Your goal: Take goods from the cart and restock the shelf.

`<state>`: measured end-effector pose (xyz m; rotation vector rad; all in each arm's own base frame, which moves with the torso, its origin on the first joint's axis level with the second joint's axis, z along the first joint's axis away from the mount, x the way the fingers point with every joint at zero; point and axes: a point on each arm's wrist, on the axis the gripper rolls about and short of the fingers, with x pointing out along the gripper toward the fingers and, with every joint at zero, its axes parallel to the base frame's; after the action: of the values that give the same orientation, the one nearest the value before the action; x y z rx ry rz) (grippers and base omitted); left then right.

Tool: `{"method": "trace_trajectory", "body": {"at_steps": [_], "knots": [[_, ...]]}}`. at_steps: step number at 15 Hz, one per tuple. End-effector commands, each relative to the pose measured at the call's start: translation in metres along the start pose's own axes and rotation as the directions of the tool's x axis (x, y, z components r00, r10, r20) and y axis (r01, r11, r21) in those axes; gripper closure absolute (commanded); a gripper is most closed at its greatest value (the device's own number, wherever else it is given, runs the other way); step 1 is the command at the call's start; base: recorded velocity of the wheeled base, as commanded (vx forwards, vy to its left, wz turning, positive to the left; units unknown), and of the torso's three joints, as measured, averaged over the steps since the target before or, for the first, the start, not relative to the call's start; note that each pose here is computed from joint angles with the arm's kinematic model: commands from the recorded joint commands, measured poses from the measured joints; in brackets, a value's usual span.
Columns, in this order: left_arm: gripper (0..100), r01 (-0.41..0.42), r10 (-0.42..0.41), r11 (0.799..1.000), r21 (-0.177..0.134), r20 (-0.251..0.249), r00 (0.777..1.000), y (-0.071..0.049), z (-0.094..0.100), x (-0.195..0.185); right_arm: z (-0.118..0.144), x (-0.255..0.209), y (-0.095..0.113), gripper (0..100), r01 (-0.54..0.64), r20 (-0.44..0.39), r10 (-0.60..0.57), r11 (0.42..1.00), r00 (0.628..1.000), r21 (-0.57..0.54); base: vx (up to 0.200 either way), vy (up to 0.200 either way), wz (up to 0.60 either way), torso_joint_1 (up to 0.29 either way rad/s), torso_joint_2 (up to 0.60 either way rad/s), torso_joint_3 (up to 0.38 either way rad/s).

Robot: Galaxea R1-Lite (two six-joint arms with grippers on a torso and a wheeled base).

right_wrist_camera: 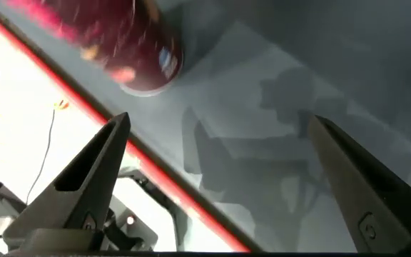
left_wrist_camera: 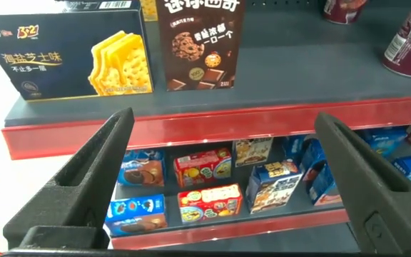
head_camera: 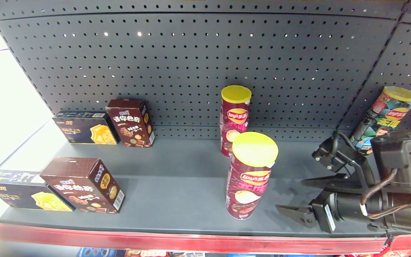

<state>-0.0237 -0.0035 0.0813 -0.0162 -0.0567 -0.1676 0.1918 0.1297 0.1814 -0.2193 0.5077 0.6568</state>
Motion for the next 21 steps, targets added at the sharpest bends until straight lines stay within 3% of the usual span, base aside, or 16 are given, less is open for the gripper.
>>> {"method": "trace_trajectory", "body": {"at_steps": [1, 3, 7, 9, 21], "knots": [[0, 0.000, 0.000, 1.000, -0.015, -0.002, 1.000, 0.000, 0.000, 0.000, 0.003, 0.016, -0.001, 0, -0.001, -0.025, 0.001, 1.000, 1.000, 0.001, 0.000, 0.000, 0.00, 0.000, 0.00, 0.000], [0, -0.001, 0.001, 0.999, -0.042, 0.000, 1.000, 0.000, 0.001, 0.000, 0.007, 0.022, -0.001, 0, -0.001, -0.025, 0.001, 1.000, 1.000, 0.001, 0.000, 0.000, 0.00, 0.000, 0.00, 0.000], [0, 0.000, 0.000, 0.999, -0.048, 0.000, 1.000, 0.000, 0.001, 0.000, 0.014, 0.035, 0.000, 0, -0.006, -0.030, 0.005, 1.000, 1.000, -0.005, 0.000, 0.000, 0.00, 0.000, 0.00, 0.000], [0, -0.001, 0.001, 0.998, -0.068, 0.001, 1.000, 0.000, 0.001, 0.000, 0.014, 0.038, 0.001, 0, -0.010, -0.034, 0.010, 1.000, 0.999, -0.007, 0.000, 0.000, 0.00, 0.000, 0.00, 0.000], [0, 0.000, 0.000, 0.998, -0.068, 0.003, 1.000, 0.000, 0.001, 0.000, 0.019, 0.046, 0.007, 0, -0.027, -0.020, 0.027, 0.999, 0.999, -0.019, 0.000, 0.000, 0.00, 0.000, 0.00, 0.000]]}}
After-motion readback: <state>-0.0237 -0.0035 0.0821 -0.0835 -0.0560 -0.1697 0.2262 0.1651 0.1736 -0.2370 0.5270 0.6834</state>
